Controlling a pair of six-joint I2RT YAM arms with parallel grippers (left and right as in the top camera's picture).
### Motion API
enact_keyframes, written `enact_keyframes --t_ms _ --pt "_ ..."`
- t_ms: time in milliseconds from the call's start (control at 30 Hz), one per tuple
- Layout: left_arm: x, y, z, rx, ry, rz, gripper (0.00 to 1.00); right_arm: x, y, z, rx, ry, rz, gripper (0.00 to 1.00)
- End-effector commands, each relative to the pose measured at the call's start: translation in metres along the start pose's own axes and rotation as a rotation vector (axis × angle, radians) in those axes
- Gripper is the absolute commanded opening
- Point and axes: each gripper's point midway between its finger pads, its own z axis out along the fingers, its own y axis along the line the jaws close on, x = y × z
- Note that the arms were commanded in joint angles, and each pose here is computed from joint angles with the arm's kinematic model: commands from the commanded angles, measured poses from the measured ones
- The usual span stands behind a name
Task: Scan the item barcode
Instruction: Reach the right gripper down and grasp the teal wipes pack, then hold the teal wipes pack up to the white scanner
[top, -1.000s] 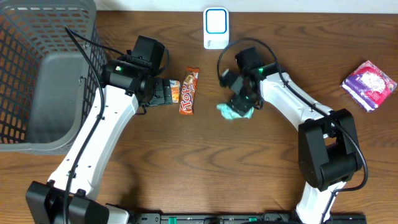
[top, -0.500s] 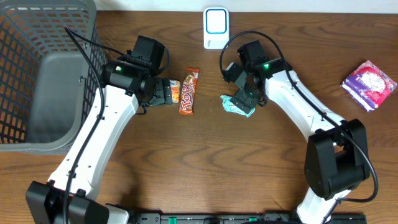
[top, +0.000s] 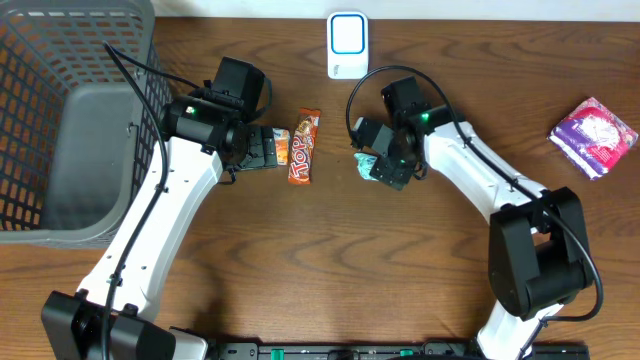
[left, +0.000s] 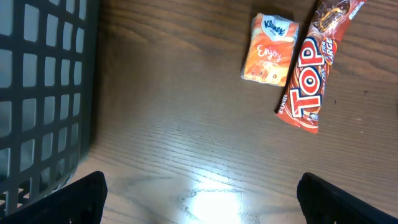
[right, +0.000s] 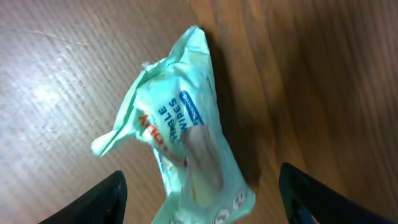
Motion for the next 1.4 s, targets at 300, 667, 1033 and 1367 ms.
enact_keyframes --t_ms 300,667,1033,1367 --pt "0.000 0.003 0.002 -0.013 0.004 0.005 0.98 0.008 -0.004 0.026 0.057 -0.027 0.137 0.20" --pt "0.000 0.003 0.002 -0.013 0.004 0.005 0.98 -0.082 -0.098 -0.035 0.309 -0.451 0.610 0.01" --pt "0.000 0.003 0.002 -0.013 0.004 0.005 0.98 -0.154 -0.153 -0.114 0.394 -0.998 0.769 0.01" --pt "0.000 0.003 0.002 -0.013 0.004 0.005 0.98 -0.183 -0.196 -0.085 0.356 -1.110 0.931 0.01"
